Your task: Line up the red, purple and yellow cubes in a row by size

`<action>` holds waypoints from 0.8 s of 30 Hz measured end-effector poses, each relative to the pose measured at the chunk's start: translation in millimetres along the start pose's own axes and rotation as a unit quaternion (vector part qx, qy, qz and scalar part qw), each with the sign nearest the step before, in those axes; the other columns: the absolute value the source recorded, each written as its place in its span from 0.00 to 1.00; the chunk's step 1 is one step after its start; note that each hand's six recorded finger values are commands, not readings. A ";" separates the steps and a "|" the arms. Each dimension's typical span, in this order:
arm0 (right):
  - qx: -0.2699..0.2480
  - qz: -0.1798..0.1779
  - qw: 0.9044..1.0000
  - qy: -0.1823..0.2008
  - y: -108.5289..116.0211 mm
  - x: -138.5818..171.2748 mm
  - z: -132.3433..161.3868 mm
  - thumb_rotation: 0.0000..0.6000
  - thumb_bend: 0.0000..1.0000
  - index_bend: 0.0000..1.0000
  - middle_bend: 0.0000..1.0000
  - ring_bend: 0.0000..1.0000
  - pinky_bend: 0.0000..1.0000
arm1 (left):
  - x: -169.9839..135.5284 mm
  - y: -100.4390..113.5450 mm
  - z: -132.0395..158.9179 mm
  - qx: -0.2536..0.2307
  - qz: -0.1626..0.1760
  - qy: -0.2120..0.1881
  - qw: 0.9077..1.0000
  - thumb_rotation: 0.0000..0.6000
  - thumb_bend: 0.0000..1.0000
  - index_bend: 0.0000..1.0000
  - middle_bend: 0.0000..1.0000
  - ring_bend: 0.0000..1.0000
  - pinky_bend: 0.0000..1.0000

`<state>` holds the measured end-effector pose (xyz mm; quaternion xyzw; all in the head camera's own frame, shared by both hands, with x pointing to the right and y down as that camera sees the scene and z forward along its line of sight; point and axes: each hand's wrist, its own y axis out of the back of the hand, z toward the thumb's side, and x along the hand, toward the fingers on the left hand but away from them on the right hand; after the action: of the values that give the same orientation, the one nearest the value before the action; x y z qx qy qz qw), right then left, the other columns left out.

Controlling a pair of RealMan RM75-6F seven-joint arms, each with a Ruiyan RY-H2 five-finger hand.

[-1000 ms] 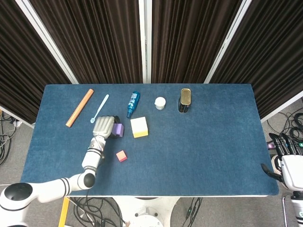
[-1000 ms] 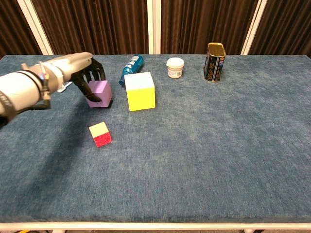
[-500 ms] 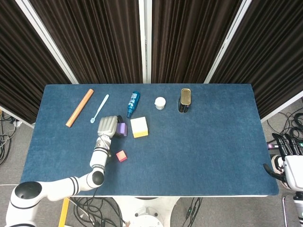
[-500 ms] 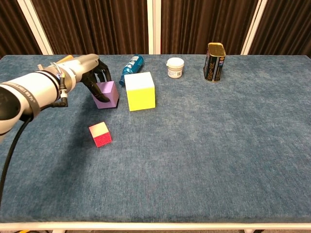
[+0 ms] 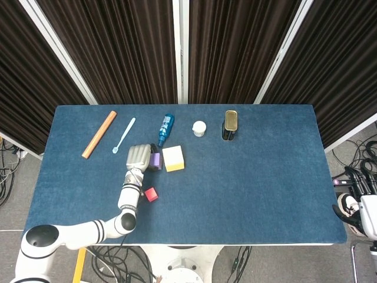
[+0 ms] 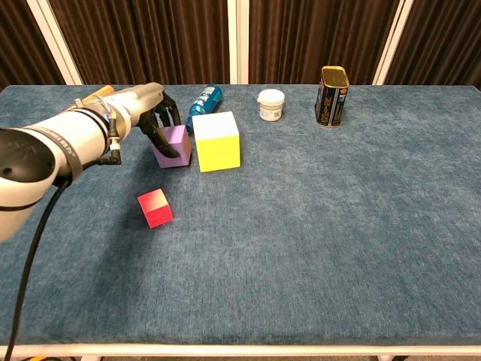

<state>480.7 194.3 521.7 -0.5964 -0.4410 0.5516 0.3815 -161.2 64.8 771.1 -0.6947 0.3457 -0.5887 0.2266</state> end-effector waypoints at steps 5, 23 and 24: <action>0.000 -0.002 1.000 -0.001 1.1 0.4 -1.1 1.00 0.13 0.05 0.11 0.01 0.13 | -0.6 -1.9 4.5 0.004 -0.003 0.000 1.000 1.00 0.21 0.39 0.49 0.42 0.38; -0.004 -0.003 1.000 0.006 0.4 -0.3 1.3 1.00 0.13 0.05 0.11 0.01 0.13 | -23.3 42.9 -11.7 0.084 0.035 -0.059 0.994 1.00 0.21 0.14 0.17 0.16 0.28; -0.004 -0.002 1.000 0.007 -0.2 -0.4 1.8 1.00 0.13 0.05 0.11 0.01 0.13 | -24.8 44.8 -16.4 0.098 0.036 -0.063 0.993 1.00 0.21 0.14 0.17 0.15 0.27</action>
<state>478.9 194.0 521.9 -0.6008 -0.4422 0.5446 0.3832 -188.4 55.3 725.7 -0.6919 0.2960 -0.5663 0.3361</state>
